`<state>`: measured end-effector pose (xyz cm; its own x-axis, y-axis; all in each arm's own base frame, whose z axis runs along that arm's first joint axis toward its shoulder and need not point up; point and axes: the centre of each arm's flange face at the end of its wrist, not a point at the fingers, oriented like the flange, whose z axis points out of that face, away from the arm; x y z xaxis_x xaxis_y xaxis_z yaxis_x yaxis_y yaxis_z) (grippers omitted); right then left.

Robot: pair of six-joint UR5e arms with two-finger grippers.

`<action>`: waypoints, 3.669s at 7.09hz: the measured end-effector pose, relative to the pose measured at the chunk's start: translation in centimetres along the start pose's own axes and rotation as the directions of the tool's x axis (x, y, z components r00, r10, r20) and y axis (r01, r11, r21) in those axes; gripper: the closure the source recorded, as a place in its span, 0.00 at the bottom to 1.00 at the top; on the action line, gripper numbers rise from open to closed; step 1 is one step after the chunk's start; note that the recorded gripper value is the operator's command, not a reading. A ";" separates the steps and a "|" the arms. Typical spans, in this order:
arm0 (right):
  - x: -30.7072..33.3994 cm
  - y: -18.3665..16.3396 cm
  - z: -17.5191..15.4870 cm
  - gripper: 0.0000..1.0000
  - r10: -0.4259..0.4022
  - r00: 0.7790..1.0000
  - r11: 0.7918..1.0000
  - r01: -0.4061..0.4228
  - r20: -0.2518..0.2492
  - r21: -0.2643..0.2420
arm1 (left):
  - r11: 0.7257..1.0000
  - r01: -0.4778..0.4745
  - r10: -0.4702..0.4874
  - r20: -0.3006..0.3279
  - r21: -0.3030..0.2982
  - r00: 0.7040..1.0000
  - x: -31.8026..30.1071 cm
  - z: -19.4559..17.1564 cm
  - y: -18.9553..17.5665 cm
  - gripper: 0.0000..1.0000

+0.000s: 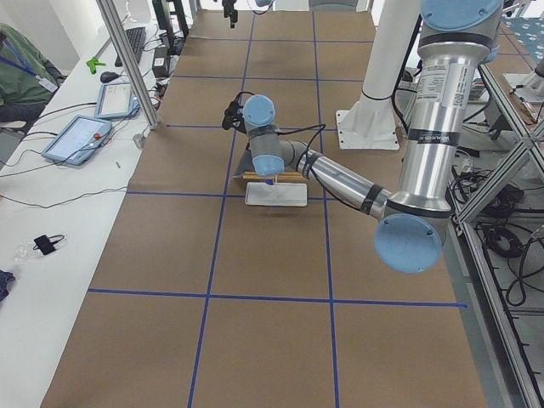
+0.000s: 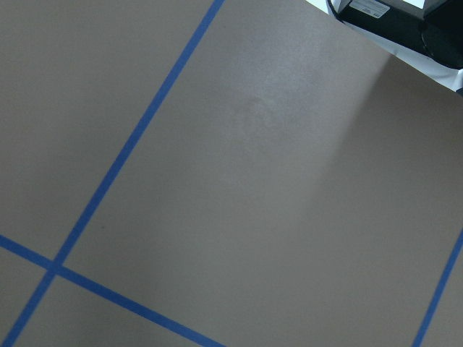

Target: Hang towel on rack

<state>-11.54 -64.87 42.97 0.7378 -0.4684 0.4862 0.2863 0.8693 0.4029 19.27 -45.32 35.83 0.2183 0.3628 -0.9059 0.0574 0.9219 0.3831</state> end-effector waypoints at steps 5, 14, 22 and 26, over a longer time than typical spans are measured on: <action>13.4 8.6 0.8 0.00 -0.063 0.996 0.997 0.066 0.056 -0.049 | 0.995 -0.096 0.098 0.116 -0.023 0.988 -9.3 -4.0 5.9 0.88; 19.4 22.8 4.9 0.00 0.072 0.995 0.987 -0.062 0.063 -0.150 | 0.994 -0.104 0.097 0.239 0.018 0.966 -18.7 -7.5 6.1 0.00; 20.4 27.8 7.1 0.00 0.150 0.986 0.970 -0.132 0.075 -0.202 | 0.946 0.043 0.173 0.616 -0.320 0.769 -34.3 -17.6 10.0 0.00; 20.3 27.5 6.9 0.00 0.144 0.987 0.972 -0.127 0.075 -0.196 | 0.933 0.167 0.069 0.613 -0.318 0.787 -33.1 -18.6 10.2 0.00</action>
<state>7.08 -51.56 69.27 0.7236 -0.3489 0.5956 0.3046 0.9357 0.1781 -5.51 -45.37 66.37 0.7733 0.2657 -0.5756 -0.2202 0.9640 0.1491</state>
